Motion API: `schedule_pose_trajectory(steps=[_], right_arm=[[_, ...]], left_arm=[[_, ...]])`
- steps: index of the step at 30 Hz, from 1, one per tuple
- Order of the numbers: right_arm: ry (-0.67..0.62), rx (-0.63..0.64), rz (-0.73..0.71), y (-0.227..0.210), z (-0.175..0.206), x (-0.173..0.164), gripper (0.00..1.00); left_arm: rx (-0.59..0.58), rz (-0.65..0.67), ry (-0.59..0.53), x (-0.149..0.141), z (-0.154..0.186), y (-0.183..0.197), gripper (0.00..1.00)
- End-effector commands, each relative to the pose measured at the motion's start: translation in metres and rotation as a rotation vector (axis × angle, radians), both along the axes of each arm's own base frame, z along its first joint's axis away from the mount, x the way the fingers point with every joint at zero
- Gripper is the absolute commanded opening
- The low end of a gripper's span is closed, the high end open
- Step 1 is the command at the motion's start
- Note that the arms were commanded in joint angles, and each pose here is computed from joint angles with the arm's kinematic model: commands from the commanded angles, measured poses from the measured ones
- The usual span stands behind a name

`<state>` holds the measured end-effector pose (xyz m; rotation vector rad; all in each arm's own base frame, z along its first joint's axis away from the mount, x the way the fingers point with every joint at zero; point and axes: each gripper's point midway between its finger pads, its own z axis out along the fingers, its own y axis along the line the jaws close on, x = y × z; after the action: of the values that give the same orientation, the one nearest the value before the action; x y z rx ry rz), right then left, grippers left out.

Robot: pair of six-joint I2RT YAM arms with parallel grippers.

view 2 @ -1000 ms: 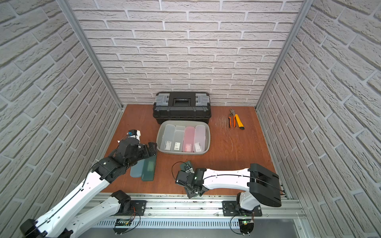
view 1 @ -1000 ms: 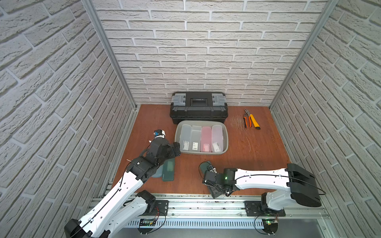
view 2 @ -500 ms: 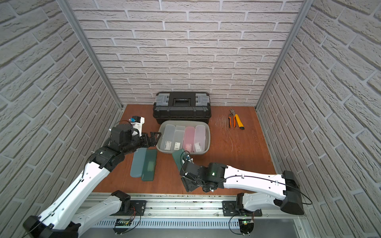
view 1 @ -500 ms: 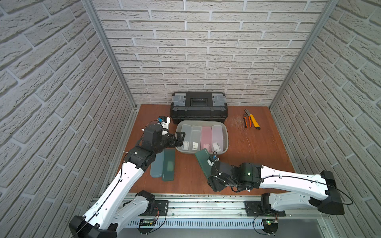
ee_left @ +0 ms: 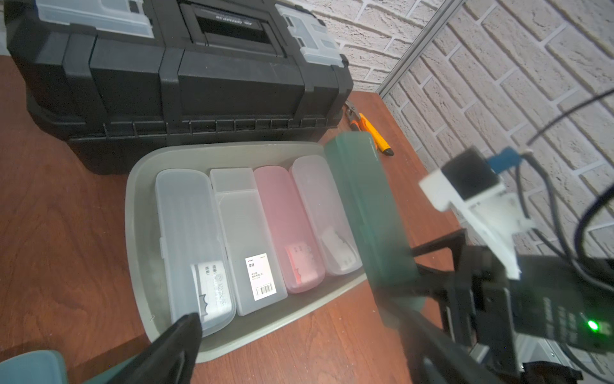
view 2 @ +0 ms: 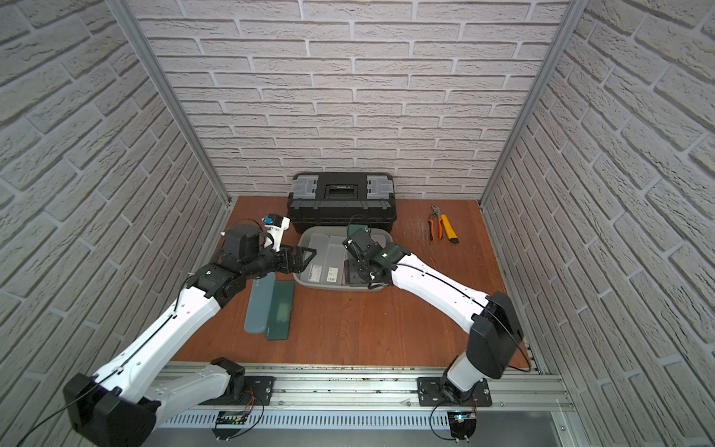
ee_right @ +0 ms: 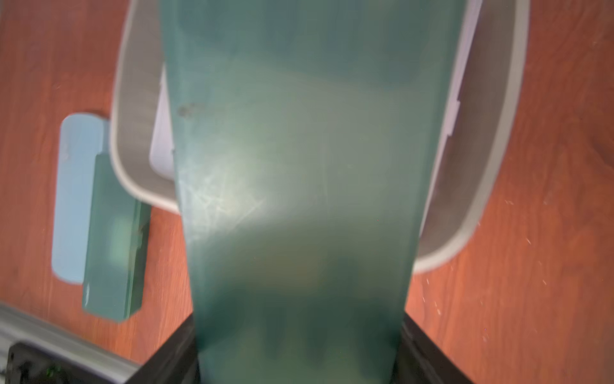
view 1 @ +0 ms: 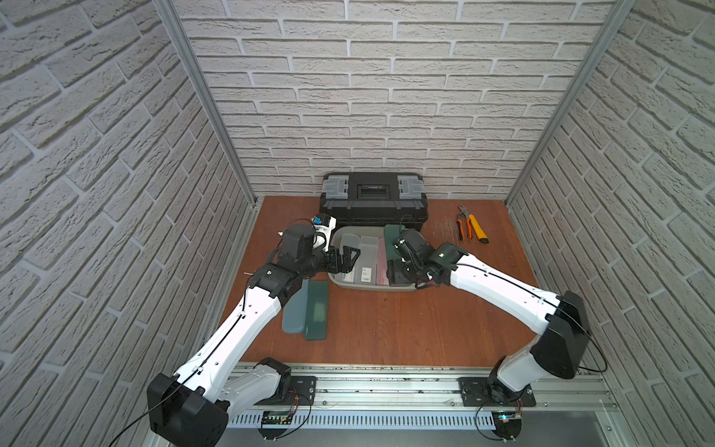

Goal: Put the pencil case into the storage box
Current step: Place the pencil case at the storage box.

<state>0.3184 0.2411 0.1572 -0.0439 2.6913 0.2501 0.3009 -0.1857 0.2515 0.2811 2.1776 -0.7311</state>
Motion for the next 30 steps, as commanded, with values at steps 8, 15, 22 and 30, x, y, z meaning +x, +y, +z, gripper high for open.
schedule_pose_trajectory(steps=[8, 15, 22, 30], right_arm=[[0.04, -0.053, -0.078, 0.019, -0.043, 0.047, 0.34], [0.053, -0.045, -0.103, 0.024, -0.06, 0.047, 0.62], [0.053, -0.046, -0.104, 0.026, -0.06, 0.046, 0.87], [-0.058, -0.025, -0.1, 0.023, -0.025, 0.057, 0.92]], left_arm=[[-0.045, 0.173, 0.062, 0.003, -0.041, 0.021, 0.99], [-0.043, 0.256, 0.087, -0.014, -0.059, 0.04, 0.98], [-0.051, 0.267, 0.12, -0.023, -0.07, 0.044, 0.99], [-0.035, 0.33, 0.099, -0.028, -0.071, 0.059, 0.98]])
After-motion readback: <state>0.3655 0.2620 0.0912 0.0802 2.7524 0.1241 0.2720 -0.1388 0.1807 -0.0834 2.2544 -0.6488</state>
